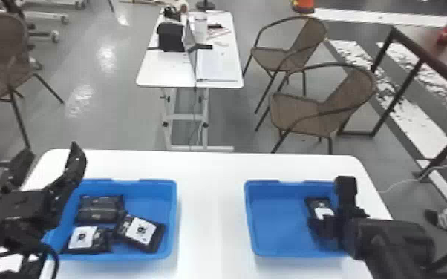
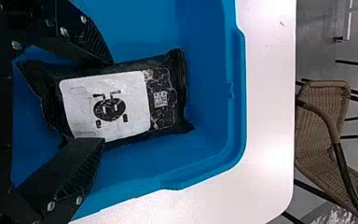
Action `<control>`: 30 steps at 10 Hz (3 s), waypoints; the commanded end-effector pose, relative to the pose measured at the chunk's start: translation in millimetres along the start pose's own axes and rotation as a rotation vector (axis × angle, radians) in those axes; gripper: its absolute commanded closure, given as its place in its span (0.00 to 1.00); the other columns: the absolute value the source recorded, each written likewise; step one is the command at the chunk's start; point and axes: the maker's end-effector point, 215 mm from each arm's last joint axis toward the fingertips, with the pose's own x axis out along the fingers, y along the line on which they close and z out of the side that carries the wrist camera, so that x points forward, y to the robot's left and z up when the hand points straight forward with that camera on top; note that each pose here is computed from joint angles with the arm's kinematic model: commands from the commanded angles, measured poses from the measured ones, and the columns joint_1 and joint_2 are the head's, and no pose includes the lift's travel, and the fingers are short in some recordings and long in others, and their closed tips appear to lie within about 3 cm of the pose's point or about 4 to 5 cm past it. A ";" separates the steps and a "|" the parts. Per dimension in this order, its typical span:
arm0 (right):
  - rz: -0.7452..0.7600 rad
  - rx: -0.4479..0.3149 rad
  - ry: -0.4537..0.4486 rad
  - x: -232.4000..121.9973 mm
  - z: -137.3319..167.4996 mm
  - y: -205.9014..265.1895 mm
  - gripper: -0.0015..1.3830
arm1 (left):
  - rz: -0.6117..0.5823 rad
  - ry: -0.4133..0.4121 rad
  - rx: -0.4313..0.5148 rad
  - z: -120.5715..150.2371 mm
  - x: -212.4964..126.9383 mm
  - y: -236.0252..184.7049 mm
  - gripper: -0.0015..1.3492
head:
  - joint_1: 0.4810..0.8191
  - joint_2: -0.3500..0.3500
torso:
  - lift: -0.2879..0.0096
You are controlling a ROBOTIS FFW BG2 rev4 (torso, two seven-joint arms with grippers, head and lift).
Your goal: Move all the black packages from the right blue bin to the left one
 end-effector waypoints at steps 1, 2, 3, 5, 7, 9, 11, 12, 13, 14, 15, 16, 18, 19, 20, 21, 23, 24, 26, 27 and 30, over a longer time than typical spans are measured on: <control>-0.005 0.005 -0.029 0.5 7.8 -1.2 0.75 | 0.015 -0.006 0.004 0.4 -5.5 8.0 0.20 | 0.63 0.35 | 0.97; -0.033 -0.012 -0.087 -6.1 26.7 4.2 0.81 | 0.023 -0.007 0.012 0.0 -10.9 13.1 0.20 | 0.63 0.35 | 0.97; -0.018 -0.001 -0.130 -8.3 40.2 10.1 0.83 | 0.028 0.000 0.014 -2.6 -12.9 16.3 0.20 | 0.63 0.36 | 0.97; 0.007 0.034 -0.192 -14.1 51.6 14.8 0.84 | 0.027 -0.012 0.021 1.1 -12.4 15.7 0.20 | 0.63 0.39 | 0.97; 0.028 0.052 -0.215 -17.7 47.1 23.5 0.84 | 0.032 -0.018 0.018 1.9 -13.6 18.4 0.20 | 0.63 0.40 | 0.97; 0.064 0.070 -0.257 -27.9 46.7 40.3 0.84 | 0.033 -0.024 0.016 3.4 -13.8 18.7 0.20 | 0.63 0.42 | 0.97; 0.139 0.077 -0.345 -58.5 53.6 69.8 0.84 | 0.033 -0.033 0.013 6.1 -13.8 18.4 0.20 | 0.63 0.45 | 0.97; 0.173 0.055 -0.396 -80.6 64.0 87.4 0.84 | 0.034 -0.042 0.012 9.6 -13.0 17.8 0.20 | 0.63 0.47 | 0.97; 0.215 0.036 -0.443 -103.8 73.3 102.6 0.84 | 0.040 -0.052 0.014 12.5 -13.5 17.8 0.20 | 0.63 0.51 | 0.97; 0.250 0.021 -0.485 -126.3 80.0 116.2 0.84 | 0.051 -0.052 0.007 12.1 -14.0 19.3 0.20 | 0.63 0.53 | 0.97; 0.315 -0.003 -0.526 -147.5 92.4 135.6 0.84 | 0.052 -0.031 -0.009 5.7 -13.3 17.3 0.20 | 0.63 0.57 | 0.97; 0.392 -0.055 -0.571 -170.8 110.8 164.9 0.84 | 0.045 0.004 -0.046 -2.6 -9.0 12.2 0.20 | 0.63 0.60 | 0.97; 0.553 -0.175 -0.652 -214.0 147.9 234.6 0.84 | 0.007 0.093 -0.206 -21.7 7.0 -13.3 0.20 | 0.63 0.66 | 0.97; 0.628 -0.212 -0.664 -225.4 154.8 267.5 0.84 | -0.040 0.139 -0.284 -29.0 18.8 -36.7 0.20 | 0.63 0.70 | 0.97; 0.697 -0.232 -0.662 -233.1 154.5 298.0 0.84 | -0.116 0.204 -0.344 -34.1 30.9 -56.9 0.20 | 0.63 0.72 | 0.97; 0.754 -0.264 -0.669 -244.0 154.0 325.5 0.84 | -0.186 0.241 -0.360 -31.7 41.6 -73.7 0.20 | 0.63 0.73 | 0.97; 0.856 -0.312 -0.674 -263.1 154.9 371.9 0.84 | -0.249 0.258 -0.375 -23.1 55.8 -91.9 0.20 | 0.63 0.75 | 0.97; 0.902 -0.344 -0.683 -275.5 154.6 393.2 0.84 | -0.255 0.279 -0.355 -28.1 57.3 -93.2 0.20 | 0.63 0.77 | 0.97; 0.987 -0.394 -0.680 -297.1 148.5 429.4 0.84 | -0.265 0.315 -0.317 -33.5 63.4 -91.8 0.20 | 0.63 0.82 | 0.97; 1.008 -0.417 -0.680 -302.3 146.0 438.6 0.84 | -0.278 0.319 -0.302 -31.8 66.7 -93.5 0.20 | 0.63 0.86 | 0.97; 1.038 -0.446 -0.675 -308.7 142.0 452.8 0.84 | -0.284 0.337 -0.310 -37.9 66.4 -98.9 0.20 | 0.61 0.89 | 0.97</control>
